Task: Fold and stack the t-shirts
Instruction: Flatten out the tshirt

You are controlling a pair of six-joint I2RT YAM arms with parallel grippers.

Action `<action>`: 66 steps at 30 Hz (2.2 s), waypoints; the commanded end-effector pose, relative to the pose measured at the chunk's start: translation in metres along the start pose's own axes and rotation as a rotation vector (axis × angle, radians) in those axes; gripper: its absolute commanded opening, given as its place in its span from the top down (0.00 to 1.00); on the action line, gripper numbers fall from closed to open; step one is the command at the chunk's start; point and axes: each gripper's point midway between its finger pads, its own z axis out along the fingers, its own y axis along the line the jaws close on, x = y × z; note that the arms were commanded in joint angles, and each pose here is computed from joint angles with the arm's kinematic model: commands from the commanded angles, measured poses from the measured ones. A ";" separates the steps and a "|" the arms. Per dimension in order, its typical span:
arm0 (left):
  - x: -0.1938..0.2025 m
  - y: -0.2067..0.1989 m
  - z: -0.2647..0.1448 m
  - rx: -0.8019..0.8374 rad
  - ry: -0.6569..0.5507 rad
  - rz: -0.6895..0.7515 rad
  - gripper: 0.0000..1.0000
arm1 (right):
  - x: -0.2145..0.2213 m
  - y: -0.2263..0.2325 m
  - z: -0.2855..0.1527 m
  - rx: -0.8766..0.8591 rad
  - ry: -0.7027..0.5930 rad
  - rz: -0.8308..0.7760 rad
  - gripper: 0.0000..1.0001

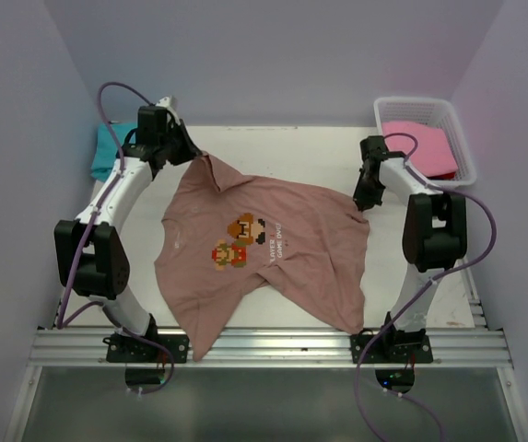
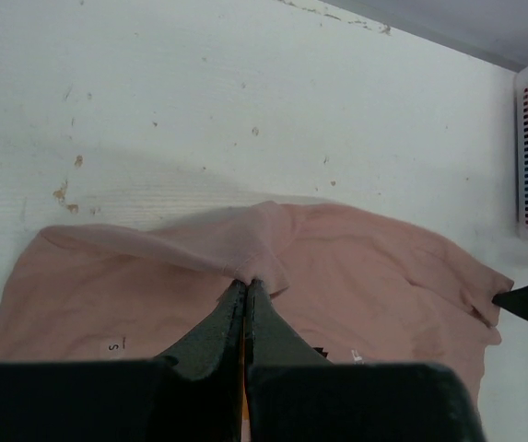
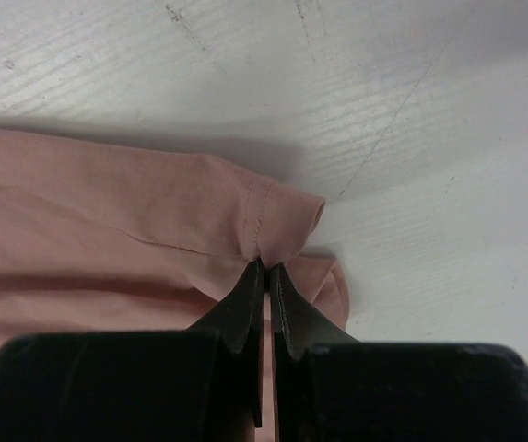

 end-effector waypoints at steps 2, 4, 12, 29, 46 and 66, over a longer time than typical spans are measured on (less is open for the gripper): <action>-0.007 -0.002 -0.012 0.026 -0.027 0.005 1.00 | -0.010 0.006 0.007 -0.010 -0.010 0.000 1.00; -0.005 0.000 -0.011 0.025 -0.023 0.001 1.00 | -0.010 0.007 0.013 -0.009 -0.006 0.001 1.00; -0.006 0.003 -0.014 0.023 -0.029 0.000 1.00 | -0.004 0.007 0.024 -0.003 0.022 0.001 0.92; -0.001 0.005 -0.013 0.023 -0.022 -0.007 1.00 | -0.011 0.009 0.016 -0.008 0.003 -0.002 0.81; 0.002 0.007 -0.012 0.017 -0.015 -0.010 1.00 | -0.031 0.009 -0.019 -0.032 -0.082 0.007 1.00; -0.005 0.004 -0.016 0.020 -0.034 0.000 1.00 | -0.070 0.014 -0.071 -0.066 -0.197 0.029 1.00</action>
